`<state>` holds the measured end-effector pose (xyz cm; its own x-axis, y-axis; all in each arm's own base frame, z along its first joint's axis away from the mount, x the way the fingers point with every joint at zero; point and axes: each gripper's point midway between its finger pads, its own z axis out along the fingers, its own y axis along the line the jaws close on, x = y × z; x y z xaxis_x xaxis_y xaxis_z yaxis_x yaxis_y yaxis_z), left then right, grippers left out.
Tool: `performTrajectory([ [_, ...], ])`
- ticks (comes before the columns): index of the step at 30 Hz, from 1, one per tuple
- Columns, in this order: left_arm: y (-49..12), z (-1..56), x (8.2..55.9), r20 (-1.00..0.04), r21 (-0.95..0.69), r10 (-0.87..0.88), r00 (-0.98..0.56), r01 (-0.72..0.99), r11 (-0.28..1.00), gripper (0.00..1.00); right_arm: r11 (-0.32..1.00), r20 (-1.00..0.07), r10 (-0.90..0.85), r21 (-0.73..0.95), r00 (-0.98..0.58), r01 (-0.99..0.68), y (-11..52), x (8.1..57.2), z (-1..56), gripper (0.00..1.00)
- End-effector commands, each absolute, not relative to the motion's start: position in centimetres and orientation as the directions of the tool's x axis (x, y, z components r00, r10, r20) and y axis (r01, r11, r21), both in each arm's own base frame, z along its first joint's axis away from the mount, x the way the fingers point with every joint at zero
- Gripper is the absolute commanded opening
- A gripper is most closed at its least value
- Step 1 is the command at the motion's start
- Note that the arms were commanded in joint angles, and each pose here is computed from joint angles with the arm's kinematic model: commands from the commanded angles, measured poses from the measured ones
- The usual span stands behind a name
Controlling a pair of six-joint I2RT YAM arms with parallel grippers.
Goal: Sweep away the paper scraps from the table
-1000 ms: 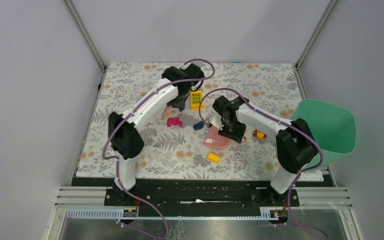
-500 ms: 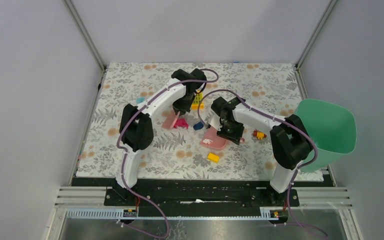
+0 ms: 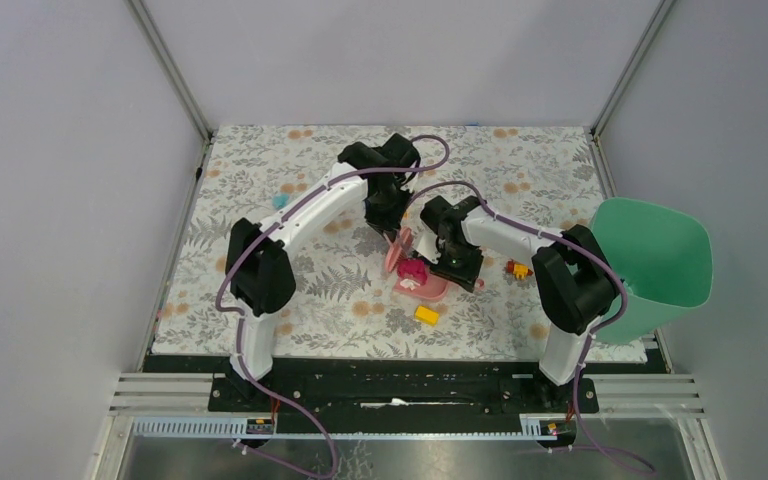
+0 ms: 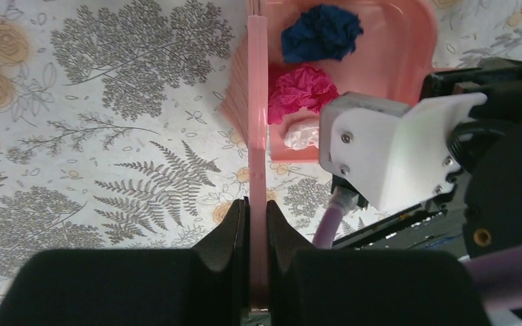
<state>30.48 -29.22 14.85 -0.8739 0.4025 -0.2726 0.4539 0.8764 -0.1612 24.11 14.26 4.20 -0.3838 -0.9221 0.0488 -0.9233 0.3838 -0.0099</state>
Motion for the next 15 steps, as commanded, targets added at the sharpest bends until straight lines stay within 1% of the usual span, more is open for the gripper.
performTrajectory([
  [1,-31.9,17.5,27.1,-0.293,-0.327,0.429,-0.854,0.511,0.795,0.00,0.391,-0.012,-0.920,-0.020,-0.391,-0.920,14.9,24.6,4.1,0.00],
  [9,-30.0,21.0,27.5,-0.406,-0.258,0.387,-0.828,0.510,0.820,0.00,0.408,-0.027,-0.913,-0.025,-0.408,-0.912,14.7,24.3,3.2,0.00],
  [12,-27.7,21.5,28.9,-0.445,-0.140,0.366,-0.817,0.467,0.873,0.00,0.413,-0.029,-0.910,-0.025,-0.412,-0.910,14.8,24.4,3.2,0.00],
  [15,-24.5,22.1,31.2,-0.485,0.008,0.336,-0.807,0.380,0.925,0.00,0.418,-0.041,-0.908,-0.026,-0.417,-0.908,15.0,24.6,3.5,0.00],
])
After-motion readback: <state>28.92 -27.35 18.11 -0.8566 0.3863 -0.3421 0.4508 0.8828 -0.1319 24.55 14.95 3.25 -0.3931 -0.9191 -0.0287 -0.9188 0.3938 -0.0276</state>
